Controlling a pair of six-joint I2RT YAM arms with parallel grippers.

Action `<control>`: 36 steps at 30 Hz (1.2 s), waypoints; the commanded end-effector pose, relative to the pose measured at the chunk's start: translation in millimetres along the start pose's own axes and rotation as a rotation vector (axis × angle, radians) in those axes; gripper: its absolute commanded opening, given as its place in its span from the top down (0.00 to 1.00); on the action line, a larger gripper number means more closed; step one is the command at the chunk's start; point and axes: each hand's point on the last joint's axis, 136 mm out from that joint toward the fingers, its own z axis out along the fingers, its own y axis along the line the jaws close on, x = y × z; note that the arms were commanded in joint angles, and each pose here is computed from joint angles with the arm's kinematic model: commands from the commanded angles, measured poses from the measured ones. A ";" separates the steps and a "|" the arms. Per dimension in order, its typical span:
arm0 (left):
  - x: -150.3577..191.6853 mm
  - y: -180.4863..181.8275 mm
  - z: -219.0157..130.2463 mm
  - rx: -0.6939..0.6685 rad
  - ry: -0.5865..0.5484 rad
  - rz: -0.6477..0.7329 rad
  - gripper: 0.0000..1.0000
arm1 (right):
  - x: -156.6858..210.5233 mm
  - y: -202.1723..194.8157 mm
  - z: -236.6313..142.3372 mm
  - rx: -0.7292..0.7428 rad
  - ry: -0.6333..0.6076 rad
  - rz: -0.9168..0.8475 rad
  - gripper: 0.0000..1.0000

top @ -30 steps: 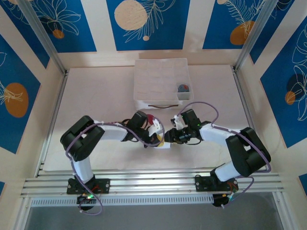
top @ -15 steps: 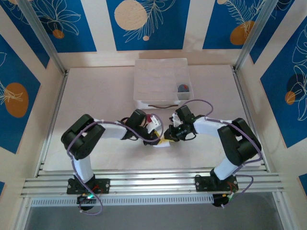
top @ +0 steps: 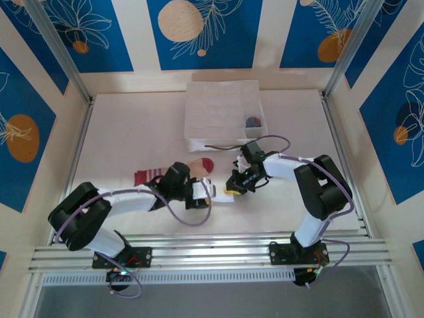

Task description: Roll the socks

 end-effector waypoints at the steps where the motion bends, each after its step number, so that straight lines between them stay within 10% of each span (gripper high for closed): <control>1: -6.1 7.6 6.8 -0.127 -0.002 0.244 0.52 | 25.7 -53.9 15.3 0.194 0.090 0.094 0.96; 12: 10.0 0.6 51.8 -0.086 0.092 0.340 0.54 | 29.4 -53.7 15.2 0.187 0.112 0.093 0.96; 16: 23.9 -4.0 59.9 -0.037 0.164 0.308 0.78 | 28.3 -48.1 13.5 0.169 0.106 0.065 0.90; 18: 32.2 -8.0 60.0 0.023 0.237 0.264 1.00 | 25.7 -44.8 9.3 0.171 0.073 0.031 0.78; 23: 35.1 -29.1 51.0 0.219 0.259 0.060 1.00 | 10.7 -37.3 -29.6 0.167 -0.127 -0.038 0.56; 36: 22.0 -44.2 44.3 0.561 0.298 -0.447 1.00 | 20.6 -7.2 -78.5 0.060 -0.374 -0.263 0.71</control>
